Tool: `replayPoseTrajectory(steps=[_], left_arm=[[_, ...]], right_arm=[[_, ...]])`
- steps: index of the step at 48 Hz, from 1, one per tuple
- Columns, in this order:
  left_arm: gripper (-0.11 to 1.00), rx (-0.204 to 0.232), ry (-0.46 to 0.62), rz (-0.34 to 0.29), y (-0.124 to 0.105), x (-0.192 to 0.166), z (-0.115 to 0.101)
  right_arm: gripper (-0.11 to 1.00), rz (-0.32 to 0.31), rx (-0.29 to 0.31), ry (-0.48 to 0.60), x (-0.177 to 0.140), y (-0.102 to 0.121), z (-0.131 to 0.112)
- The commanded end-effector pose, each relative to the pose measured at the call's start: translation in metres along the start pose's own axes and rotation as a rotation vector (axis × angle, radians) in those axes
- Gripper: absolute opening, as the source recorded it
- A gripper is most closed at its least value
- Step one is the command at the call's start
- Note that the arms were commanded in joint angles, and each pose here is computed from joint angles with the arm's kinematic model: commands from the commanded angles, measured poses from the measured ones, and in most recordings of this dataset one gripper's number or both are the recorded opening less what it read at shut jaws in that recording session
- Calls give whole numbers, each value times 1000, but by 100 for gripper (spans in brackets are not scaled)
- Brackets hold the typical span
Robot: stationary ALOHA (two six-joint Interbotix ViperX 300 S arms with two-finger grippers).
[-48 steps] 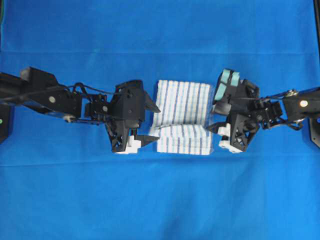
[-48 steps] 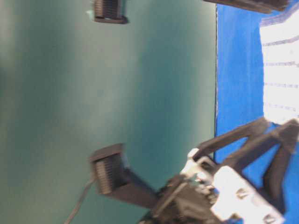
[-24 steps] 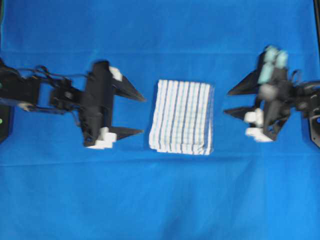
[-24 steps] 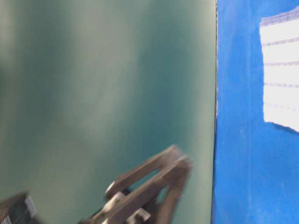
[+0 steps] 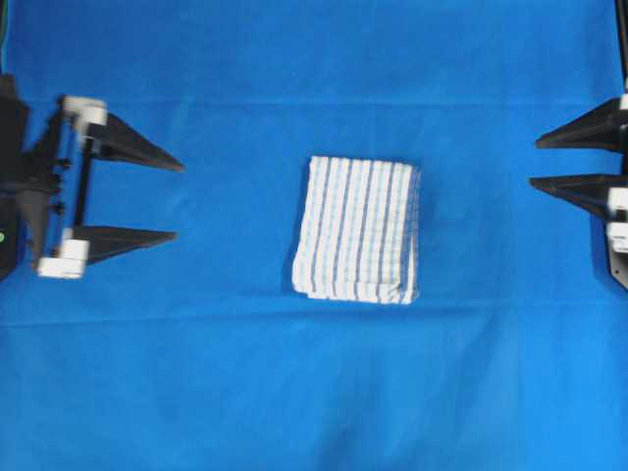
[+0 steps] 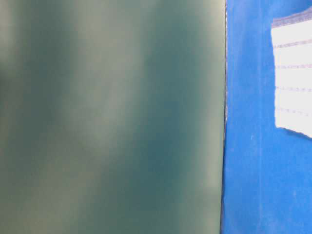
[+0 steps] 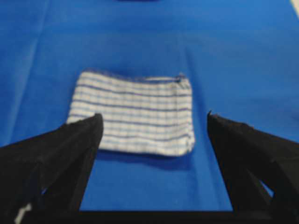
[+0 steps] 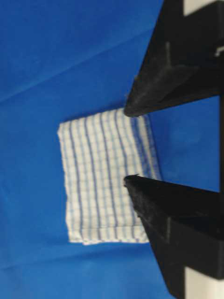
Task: Fold the blue towel.
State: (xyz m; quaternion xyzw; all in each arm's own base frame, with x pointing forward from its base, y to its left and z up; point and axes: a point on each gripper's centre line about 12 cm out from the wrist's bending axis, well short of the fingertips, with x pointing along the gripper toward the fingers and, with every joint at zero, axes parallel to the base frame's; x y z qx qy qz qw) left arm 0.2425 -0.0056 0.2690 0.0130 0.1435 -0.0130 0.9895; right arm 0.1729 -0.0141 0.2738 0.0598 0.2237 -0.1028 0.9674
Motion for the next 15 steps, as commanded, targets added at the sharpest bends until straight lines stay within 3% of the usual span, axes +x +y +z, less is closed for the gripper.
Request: replayPoseTrajectory(steps=[1, 15], left_arm=[[86, -2, -52, 3, 0, -14, 3], [86, -3, -113, 9, 0, -54, -37]], right_arm=[[59, 11, -1, -33, -8, -3, -6], [59, 55, -8, -70, -8, -7, -46]])
